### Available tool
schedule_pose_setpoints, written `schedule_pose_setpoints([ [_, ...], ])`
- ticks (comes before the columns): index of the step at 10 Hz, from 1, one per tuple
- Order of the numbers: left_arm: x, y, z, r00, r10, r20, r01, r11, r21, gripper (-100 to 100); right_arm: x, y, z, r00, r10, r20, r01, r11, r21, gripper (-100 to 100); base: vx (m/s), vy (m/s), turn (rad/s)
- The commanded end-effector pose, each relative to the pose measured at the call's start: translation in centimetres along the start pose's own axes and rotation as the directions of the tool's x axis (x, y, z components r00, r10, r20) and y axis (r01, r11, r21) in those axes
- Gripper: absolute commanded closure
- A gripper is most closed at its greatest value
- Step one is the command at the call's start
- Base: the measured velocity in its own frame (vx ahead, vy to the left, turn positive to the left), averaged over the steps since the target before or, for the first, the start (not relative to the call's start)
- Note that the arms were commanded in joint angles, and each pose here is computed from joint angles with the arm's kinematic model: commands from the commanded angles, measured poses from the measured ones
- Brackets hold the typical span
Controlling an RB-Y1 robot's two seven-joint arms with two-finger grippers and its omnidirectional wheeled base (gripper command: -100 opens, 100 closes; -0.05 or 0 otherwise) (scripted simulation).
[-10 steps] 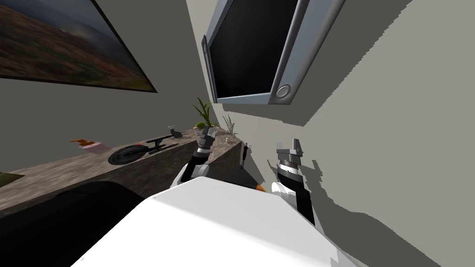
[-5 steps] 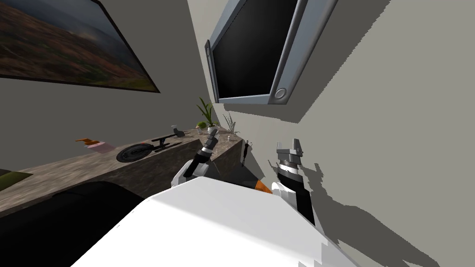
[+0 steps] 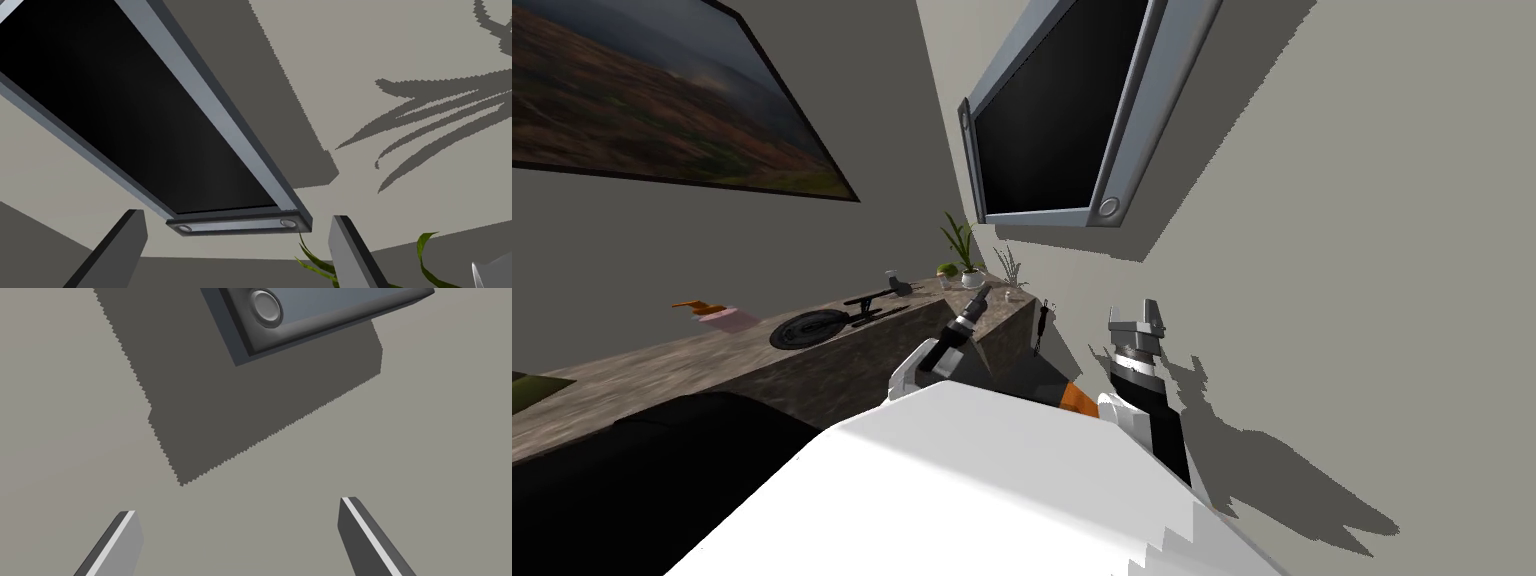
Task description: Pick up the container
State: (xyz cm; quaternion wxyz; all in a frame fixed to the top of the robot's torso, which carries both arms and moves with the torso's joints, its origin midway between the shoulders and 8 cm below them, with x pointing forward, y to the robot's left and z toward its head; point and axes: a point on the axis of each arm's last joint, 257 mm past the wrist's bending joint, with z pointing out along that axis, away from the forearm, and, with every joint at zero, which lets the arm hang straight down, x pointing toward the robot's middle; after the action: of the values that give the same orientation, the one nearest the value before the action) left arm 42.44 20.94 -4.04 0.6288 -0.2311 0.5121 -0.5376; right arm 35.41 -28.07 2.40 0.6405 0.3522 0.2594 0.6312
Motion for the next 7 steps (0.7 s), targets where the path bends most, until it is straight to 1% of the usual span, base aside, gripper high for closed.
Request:
schedule_pose_setpoints([
  [1,0.6,2.5,0.1,0.998,0.043,-0.044,-0.045,0.997,-0.061,-100,0.0,0.0,0.0,1.000,0.000,0.000,0.000,1.000,0.000,0,-0.087,0.070,-0.130],
  [2,0.9,4.0,0.1,0.995,0.071,-0.073,-0.078,0.992,-0.097,-100,0.0,0.0,0.0,1.000,0.000,0.000,0.000,1.000,0.000,0,-0.077,0.060,-0.133],
  [3,0.9,4.0,0.1,0.994,0.074,-0.075,-0.081,0.992,-0.097,-100,0.0,0.0,0.0,1.000,0.000,0.000,0.000,1.000,0.000,0,-0.043,0.030,-0.033],
  [5,1.3,7.1,0.0,0.983,0.129,-0.133,-0.150,0.975,-0.163,-100,0.0,0.0,0.0,1.000,0.000,0.000,0.000,1.000,0.000,0,-0.028,0.026,-0.114],
  [6,1.4,8.8,-0.2,0.974,0.157,-0.162,-0.188,0.962,-0.200,-100,0.0,0.0,0.0,1.000,0.000,0.000,0.000,1.000,0.000,0,-0.031,0.044,-0.136],
  [7,1.4,8.8,-0.2,0.974,0.157,-0.162,-0.188,0.962,-0.200,-100,0.0,0.0,0.0,1.000,0.000,0.000,0.000,1.000,0.000,0,-0.017,0.031,-0.043],
])
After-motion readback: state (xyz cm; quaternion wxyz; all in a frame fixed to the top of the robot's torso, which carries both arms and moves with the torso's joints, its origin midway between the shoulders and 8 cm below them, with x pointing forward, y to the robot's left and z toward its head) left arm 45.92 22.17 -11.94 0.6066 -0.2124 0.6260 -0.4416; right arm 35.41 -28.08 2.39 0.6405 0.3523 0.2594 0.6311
